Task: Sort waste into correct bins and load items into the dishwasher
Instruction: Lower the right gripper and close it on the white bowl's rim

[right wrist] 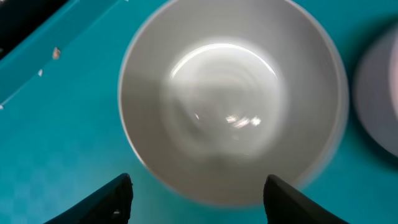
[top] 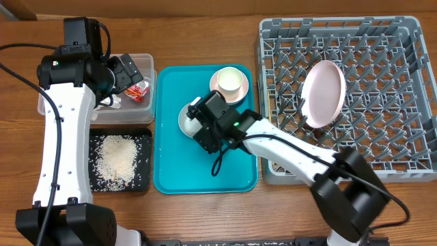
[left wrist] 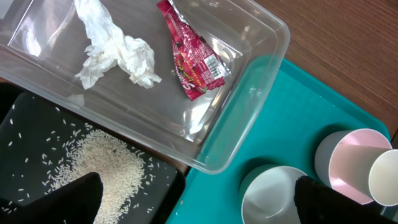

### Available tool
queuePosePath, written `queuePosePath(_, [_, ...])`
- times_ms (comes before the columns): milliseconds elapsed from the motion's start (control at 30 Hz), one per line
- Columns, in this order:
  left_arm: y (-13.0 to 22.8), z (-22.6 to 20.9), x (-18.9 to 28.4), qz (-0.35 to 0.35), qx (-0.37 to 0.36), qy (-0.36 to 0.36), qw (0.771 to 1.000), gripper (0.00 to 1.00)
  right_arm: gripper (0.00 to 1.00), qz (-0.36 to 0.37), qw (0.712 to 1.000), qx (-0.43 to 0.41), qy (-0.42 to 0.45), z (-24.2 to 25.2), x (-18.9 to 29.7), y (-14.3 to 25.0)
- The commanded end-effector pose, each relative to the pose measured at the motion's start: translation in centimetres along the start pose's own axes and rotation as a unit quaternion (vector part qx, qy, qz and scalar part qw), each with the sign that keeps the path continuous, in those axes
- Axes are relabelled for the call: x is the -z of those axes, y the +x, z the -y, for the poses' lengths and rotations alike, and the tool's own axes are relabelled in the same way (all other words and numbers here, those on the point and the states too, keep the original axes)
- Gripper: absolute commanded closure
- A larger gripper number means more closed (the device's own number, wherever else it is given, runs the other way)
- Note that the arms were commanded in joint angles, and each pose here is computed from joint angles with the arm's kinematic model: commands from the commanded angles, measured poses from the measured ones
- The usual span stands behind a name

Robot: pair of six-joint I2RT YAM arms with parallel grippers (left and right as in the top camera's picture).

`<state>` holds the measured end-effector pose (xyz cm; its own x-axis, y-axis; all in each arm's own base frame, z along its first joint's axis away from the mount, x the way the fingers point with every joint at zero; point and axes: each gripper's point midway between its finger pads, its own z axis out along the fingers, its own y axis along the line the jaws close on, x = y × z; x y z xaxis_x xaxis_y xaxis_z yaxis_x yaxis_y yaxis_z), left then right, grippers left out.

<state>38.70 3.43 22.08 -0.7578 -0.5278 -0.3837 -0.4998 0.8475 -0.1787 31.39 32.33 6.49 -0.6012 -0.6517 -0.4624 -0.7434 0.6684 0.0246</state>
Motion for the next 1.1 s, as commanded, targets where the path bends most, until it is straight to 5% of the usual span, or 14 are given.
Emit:
queuePosePath(0, [-0.2,0.2,0.4,0.007,-0.014,0.000,1.000,0.00,0.30,-0.002,1.000,-0.004,0.028,1.4,1.9,-0.3])
queuePosePath(200, [-0.2,0.2,0.4,0.007,-0.014,0.000,1.000,0.00,0.29,-0.018,1.000,-0.004,-0.020,-0.5,3.4,-0.7])
queuePosePath(500, [-0.2,0.2,0.4,0.007,-0.014,0.000,1.000,0.00,0.40,0.076,0.993,0.008,-0.088,-4.3,5.8,-7.0])
queuePosePath(667, [-0.2,0.2,0.4,0.007,-0.013,0.000,1.000,0.00,0.55,0.072,0.993,0.010,-0.091,-4.5,3.9,-7.0])
queuePosePath(1067, [-0.2,0.1,0.4,0.007,-0.013,-0.001,1.000,0.00,0.60,0.023,0.998,0.031,-0.051,-5.7,-3.1,-4.4])
